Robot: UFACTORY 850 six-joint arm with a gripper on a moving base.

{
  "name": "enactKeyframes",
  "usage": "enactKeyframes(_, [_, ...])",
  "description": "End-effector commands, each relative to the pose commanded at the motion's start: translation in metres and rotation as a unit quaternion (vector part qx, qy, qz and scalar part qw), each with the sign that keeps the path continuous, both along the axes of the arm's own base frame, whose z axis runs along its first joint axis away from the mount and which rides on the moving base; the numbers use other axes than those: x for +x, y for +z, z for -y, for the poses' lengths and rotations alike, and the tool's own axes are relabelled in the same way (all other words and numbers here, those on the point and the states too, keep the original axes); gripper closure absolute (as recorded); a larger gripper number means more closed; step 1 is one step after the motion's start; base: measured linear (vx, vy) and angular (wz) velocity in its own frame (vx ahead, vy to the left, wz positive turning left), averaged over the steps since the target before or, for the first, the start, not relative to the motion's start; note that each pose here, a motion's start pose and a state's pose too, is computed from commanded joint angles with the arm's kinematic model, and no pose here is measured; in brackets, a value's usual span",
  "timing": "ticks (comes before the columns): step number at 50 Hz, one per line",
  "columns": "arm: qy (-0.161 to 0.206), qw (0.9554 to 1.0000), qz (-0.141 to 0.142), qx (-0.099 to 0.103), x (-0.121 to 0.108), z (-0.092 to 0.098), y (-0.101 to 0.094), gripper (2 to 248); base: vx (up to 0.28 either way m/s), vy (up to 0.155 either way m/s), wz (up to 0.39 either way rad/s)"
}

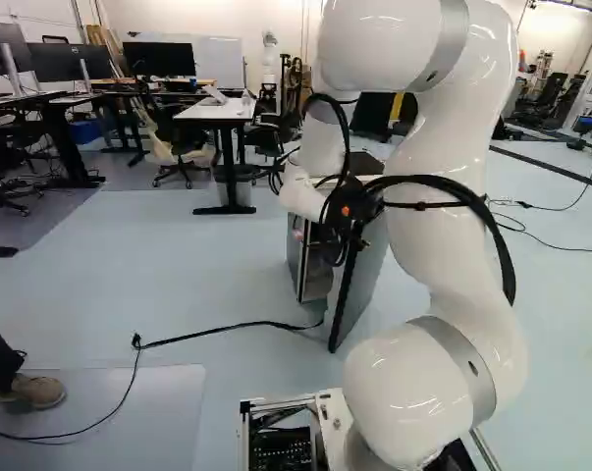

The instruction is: Open the fridge door

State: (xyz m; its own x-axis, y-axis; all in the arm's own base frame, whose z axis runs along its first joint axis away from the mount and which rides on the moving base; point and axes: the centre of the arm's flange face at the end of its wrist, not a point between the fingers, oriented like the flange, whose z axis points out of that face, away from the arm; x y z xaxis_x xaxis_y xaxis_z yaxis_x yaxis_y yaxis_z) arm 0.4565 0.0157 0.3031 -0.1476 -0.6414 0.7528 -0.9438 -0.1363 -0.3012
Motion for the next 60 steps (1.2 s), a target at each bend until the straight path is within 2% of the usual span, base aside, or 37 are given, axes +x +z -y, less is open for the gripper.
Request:
enactKeyframes(18, [-0.074, 0.997, -0.016, 0.014, -0.034, 0.02, -0.003, 3, 0.0, 0.0, 0.0])
enactKeyframes(36, [-0.151, 0.988, -0.028, 0.021, -0.064, 0.04, -0.005, 3, 0.0, 0.0, 0.0])
enactKeyframes(44, [-0.161, 0.9862, -0.03, 0.022, -0.067, 0.043, -0.005, 3, 0.0, 0.0, 0.0])
enactKeyframes(60, [-0.163, 0.9859, -0.03, 0.022, -0.067, 0.043, -0.005, 3, 0.0, 0.0, 0.0])
